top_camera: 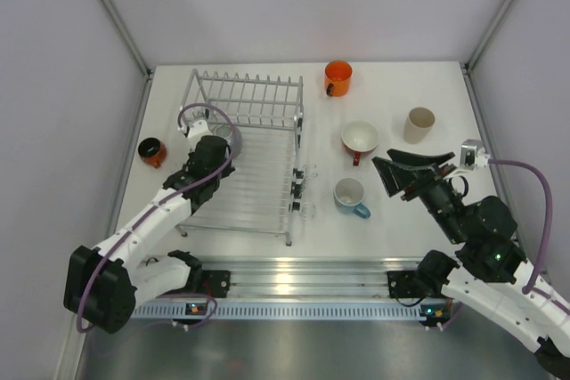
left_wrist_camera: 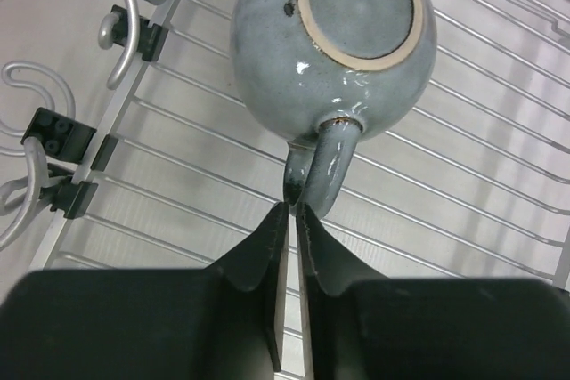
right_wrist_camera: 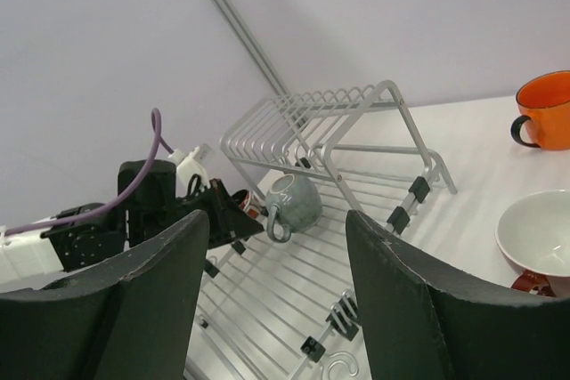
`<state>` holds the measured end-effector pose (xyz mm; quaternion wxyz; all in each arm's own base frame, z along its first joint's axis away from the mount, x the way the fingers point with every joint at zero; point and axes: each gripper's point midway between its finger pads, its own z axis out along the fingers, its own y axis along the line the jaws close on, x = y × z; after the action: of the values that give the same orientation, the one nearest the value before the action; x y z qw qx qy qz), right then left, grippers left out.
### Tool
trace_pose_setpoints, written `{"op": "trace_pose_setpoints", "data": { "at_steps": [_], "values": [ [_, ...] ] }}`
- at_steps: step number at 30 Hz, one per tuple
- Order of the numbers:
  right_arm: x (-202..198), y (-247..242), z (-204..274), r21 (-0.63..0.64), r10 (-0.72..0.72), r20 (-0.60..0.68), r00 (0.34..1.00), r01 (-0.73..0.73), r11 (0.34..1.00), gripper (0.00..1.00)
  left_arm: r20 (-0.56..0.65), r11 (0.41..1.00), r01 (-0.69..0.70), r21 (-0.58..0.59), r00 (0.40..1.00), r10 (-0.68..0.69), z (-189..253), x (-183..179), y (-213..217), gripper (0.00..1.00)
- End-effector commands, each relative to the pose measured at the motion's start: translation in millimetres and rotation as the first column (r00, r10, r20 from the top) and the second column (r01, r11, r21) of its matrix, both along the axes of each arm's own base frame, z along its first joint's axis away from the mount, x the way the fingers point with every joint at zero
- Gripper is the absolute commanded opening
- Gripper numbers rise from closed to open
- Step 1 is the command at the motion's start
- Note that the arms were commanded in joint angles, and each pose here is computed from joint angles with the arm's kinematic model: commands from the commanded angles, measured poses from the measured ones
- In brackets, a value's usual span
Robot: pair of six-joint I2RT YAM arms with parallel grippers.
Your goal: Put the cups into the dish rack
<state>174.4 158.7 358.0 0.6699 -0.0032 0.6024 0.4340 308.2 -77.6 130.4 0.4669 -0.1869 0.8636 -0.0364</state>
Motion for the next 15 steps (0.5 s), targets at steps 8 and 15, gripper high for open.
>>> {"op": "trace_pose_setpoints", "data": {
  "at_steps": [8, 15],
  "values": [
    [-9.2, -4.5, 18.3, 0.047, 0.018, 0.042, 0.999, -0.02, 0.999, 0.64, 0.031, 0.997, -0.073, -0.023, 0.997, 0.073, 0.0, 17.4, 4.9, 0.0],
    [-10.5, -9.5, 20.6, 0.052, 0.004, 0.048, 0.999, -0.007, 0.999, 0.64, 0.07, 0.99, -0.138, -0.03, 0.988, 0.139, 6.0, 31.0, 19.4, 0.0]
  ]
}}
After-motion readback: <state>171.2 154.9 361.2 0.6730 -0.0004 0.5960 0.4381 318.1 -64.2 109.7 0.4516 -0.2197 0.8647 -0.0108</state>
